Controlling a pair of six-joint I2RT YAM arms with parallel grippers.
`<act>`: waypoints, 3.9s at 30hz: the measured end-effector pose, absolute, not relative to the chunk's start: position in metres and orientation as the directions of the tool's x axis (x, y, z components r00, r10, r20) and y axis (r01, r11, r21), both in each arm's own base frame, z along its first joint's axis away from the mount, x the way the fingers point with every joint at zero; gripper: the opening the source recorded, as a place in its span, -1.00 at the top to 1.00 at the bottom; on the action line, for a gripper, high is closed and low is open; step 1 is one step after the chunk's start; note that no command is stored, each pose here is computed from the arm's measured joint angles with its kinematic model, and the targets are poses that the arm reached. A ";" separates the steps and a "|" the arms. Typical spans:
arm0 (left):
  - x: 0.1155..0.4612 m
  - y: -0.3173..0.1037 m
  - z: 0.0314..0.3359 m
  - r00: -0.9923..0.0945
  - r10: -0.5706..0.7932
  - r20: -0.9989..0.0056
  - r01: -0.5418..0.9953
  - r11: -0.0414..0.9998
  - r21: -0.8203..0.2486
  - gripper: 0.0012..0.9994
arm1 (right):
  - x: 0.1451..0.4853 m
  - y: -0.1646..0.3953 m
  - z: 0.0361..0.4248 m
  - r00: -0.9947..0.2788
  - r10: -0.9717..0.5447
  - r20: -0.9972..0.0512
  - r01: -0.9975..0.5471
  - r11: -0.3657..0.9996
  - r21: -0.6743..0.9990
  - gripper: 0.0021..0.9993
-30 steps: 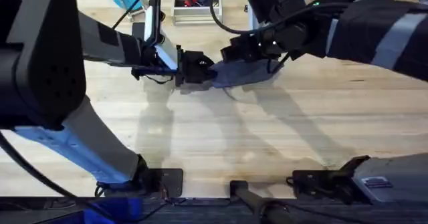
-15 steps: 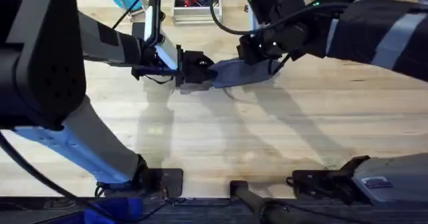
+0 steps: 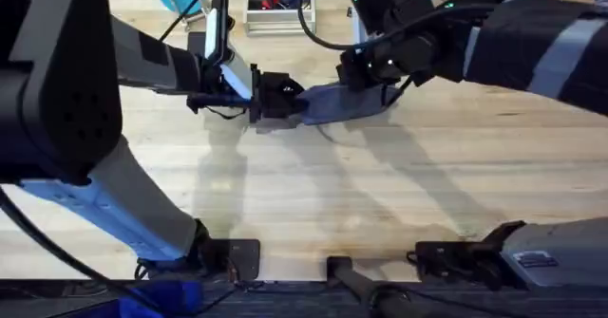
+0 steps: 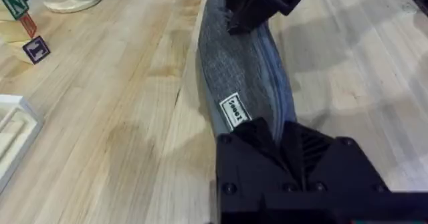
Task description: Unzip the bag, pick up the pens from the table one at a time and place them inside, then zip the bag closed.
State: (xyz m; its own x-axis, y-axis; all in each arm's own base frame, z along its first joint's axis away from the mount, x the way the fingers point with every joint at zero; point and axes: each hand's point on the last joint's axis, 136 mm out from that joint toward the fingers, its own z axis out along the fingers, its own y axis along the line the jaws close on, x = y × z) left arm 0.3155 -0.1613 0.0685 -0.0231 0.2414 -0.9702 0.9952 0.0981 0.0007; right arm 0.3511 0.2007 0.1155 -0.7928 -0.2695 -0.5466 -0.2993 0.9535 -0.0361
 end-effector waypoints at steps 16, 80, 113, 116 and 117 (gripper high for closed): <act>0.316 -0.161 0.068 -0.023 0.242 -0.970 0.995 0.098 0.001 0.92 | 0.350 0.207 0.116 -0.783 -0.292 -0.549 -0.338 0.941 -0.019 0.94; 0.316 -0.161 0.068 -0.022 0.242 -0.970 0.995 0.098 0.001 0.92 | 0.334 0.191 0.132 -0.740 -0.044 -0.671 -0.309 0.908 0.282 0.94; 0.316 -0.161 0.068 -0.022 0.241 -0.970 0.995 0.098 0.001 0.92 | 0.329 0.132 0.125 -0.765 0.067 -0.641 -0.229 0.902 0.367 0.94; 0.316 -0.161 0.068 -0.023 0.241 -0.970 0.995 0.098 0.001 0.92 | 0.330 0.124 0.123 -0.768 0.083 -0.635 -0.206 0.907 0.368 0.94; 0.316 -0.161 0.068 -0.023 0.241 -0.970 0.995 0.098 0.001 0.92 | 0.330 0.120 0.122 -0.771 0.089 -0.630 -0.196 0.909 0.368 0.94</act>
